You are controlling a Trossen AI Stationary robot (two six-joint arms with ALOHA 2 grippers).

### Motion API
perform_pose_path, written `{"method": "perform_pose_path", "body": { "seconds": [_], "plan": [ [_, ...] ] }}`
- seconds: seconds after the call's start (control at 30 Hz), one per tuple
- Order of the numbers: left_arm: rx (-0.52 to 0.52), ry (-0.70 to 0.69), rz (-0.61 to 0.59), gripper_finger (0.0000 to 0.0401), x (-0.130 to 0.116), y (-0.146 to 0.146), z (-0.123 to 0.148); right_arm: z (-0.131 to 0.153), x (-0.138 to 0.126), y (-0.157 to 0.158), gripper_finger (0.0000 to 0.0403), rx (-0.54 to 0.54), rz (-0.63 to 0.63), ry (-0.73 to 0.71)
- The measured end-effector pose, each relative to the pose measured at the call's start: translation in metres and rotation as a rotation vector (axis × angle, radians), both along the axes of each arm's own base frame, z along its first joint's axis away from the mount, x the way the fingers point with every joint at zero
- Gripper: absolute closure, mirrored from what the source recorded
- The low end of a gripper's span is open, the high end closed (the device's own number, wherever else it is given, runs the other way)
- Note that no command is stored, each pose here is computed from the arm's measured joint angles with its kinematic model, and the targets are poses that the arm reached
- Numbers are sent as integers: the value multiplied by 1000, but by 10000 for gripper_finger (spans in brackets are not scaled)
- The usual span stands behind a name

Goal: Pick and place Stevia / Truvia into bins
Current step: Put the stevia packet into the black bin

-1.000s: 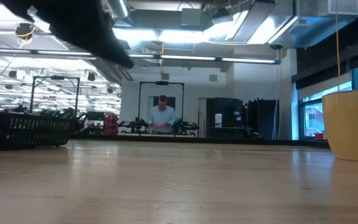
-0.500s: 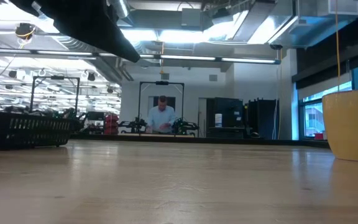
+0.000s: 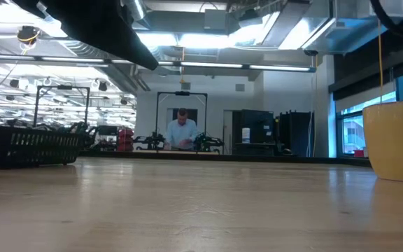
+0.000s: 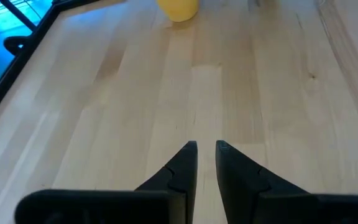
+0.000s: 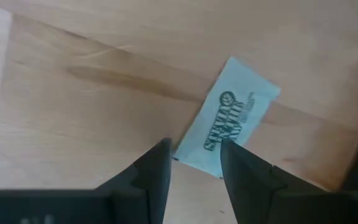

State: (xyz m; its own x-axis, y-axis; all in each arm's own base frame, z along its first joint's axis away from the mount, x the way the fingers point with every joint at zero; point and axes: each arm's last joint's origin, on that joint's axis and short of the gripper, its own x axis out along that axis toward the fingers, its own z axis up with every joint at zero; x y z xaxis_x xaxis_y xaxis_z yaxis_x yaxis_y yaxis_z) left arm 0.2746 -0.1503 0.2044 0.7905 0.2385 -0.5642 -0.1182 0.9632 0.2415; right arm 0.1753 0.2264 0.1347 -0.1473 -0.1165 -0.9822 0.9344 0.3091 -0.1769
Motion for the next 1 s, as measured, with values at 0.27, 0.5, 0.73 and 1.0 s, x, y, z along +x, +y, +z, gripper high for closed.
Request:
{"method": "perform_pose_path", "body": {
  "seconds": [0.27,0.5,0.73,1.0],
  "plan": [
    [0,-1,0,354,0,0,0,-10,-10,-10,280,59,-12,-61],
    [1,-1,0,354,0,0,0,-3,-11,-11,324,72,-10,-65],
    [1,0,1,354,0,0,0,-3,-11,-12,350,61,19,-64],
    [2,0,2,355,0,0,0,0,-9,-9,367,68,79,-65]
  ]
}}
